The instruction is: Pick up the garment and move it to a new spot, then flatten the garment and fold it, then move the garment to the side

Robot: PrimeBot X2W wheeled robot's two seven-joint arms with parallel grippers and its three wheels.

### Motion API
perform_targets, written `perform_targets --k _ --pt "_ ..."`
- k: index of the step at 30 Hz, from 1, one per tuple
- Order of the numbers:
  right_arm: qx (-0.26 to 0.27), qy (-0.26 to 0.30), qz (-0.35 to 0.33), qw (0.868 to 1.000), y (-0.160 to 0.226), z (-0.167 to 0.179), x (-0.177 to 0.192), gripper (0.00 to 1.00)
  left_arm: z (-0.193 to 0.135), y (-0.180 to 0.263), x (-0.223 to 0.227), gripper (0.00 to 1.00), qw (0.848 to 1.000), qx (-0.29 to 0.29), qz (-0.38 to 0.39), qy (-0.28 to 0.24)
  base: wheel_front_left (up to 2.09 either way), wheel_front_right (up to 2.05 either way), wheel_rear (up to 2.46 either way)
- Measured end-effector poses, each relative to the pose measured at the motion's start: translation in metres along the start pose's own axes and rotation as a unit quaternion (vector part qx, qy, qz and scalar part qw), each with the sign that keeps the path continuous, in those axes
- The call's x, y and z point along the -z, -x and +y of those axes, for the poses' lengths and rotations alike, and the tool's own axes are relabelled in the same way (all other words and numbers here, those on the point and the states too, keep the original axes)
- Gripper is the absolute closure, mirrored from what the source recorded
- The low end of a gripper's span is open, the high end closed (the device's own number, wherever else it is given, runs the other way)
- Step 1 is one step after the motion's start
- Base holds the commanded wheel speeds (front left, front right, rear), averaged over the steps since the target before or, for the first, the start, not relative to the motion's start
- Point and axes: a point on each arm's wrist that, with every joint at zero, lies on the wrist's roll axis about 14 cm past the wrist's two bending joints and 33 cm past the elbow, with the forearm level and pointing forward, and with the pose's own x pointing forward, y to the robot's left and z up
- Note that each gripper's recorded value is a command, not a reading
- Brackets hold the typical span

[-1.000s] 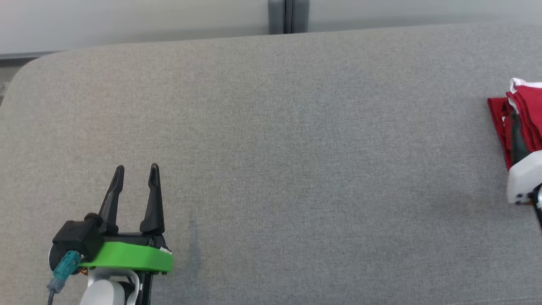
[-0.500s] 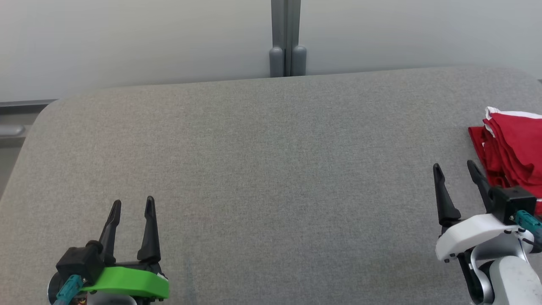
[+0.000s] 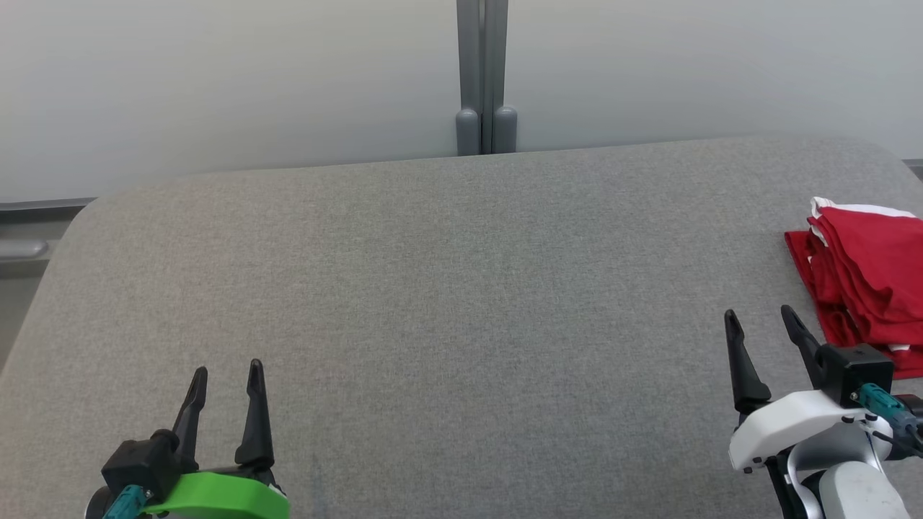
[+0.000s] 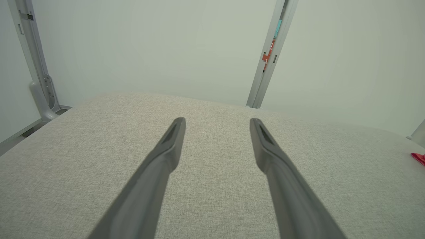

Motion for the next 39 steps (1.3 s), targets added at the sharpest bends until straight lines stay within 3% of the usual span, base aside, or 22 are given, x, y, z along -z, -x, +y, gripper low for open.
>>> perform_targets --k 25,26,32,39 --pt "-0.017 -0.009 0.014 1.0 -0.004 0.014 0.009 0.0 0.012 0.005 0.007 0.0 1.0 -0.016 0.012 -0.002 0.0 0.0 0.0" --pt "-0.017 -0.009 0.015 1.0 -0.004 0.014 0.01 1.0 0.013 0.005 0.006 1.0 1.0 -0.017 0.012 -0.002 0.0 0.0 0.0" --pt "-0.013 -0.021 0.058 0.998 0.007 0.016 0.037 1.0 0.018 0.016 0.029 1.0 0.998 -0.029 0.049 0.005 0.0 0.0 0.0" --pt "0.002 -0.087 0.069 0.994 0.009 0.011 0.044 1.0 0.023 0.018 0.035 1.0 0.995 -0.049 0.061 0.061 0.0 0.0 0.0"
